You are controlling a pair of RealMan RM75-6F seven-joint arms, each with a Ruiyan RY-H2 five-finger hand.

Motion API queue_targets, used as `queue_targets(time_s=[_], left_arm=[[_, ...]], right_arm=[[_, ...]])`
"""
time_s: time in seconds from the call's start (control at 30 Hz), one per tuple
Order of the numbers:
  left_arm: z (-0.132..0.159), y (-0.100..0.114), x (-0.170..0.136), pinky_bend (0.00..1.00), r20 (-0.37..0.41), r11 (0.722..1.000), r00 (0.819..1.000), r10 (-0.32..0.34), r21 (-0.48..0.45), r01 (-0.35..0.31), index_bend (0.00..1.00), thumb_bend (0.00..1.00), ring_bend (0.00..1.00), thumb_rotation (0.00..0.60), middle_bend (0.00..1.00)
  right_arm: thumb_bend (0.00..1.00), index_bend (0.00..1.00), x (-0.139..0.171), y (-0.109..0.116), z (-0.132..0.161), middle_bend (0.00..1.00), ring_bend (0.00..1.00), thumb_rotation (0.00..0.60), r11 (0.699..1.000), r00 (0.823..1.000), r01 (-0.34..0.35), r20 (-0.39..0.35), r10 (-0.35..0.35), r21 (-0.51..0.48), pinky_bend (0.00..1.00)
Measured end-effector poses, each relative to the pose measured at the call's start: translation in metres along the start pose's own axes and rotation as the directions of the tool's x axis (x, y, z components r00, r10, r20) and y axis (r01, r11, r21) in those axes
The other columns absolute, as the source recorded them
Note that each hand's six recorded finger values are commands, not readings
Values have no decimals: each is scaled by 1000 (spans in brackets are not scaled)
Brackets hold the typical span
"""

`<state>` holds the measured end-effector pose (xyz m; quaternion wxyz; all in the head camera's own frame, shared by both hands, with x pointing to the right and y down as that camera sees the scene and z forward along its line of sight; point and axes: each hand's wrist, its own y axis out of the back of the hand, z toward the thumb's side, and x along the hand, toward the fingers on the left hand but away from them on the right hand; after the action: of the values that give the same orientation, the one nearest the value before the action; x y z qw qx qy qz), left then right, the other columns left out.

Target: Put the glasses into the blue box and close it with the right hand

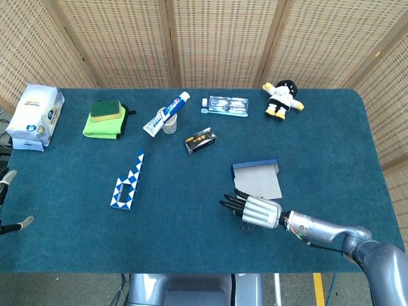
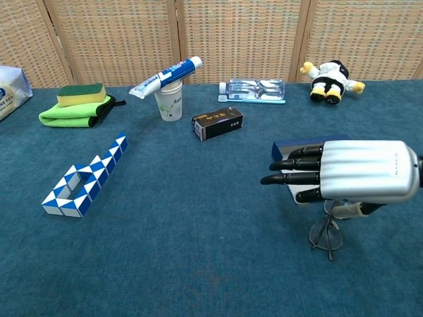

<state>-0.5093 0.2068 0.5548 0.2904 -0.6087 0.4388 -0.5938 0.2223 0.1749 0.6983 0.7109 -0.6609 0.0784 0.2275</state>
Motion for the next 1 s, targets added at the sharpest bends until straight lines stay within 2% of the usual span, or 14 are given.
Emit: queue_targets(time_s=[0.33, 0.77, 1.0], left_arm=[[0, -1, 0, 0, -1, 1000, 1000, -2, 2, 2, 0, 0, 0, 600, 0], [1, -2, 0, 0, -3, 1000, 1000, -6, 4, 6, 0, 0, 0, 600, 0], [1, -3, 1, 0, -6, 1000, 1000, -9, 6, 9, 0, 0, 0, 600, 0]], right_arm=[[363, 392, 10, 6, -2, 38, 0, 600, 999, 1000, 8, 25, -7, -40, 187], [363, 392, 16, -13, -1, 38, 0, 600, 993, 995, -86, 48, 90, -78, 187], [401, 419, 14, -18, 3, 39, 0, 600, 990, 994, -95, 48, 101, -108, 187]])
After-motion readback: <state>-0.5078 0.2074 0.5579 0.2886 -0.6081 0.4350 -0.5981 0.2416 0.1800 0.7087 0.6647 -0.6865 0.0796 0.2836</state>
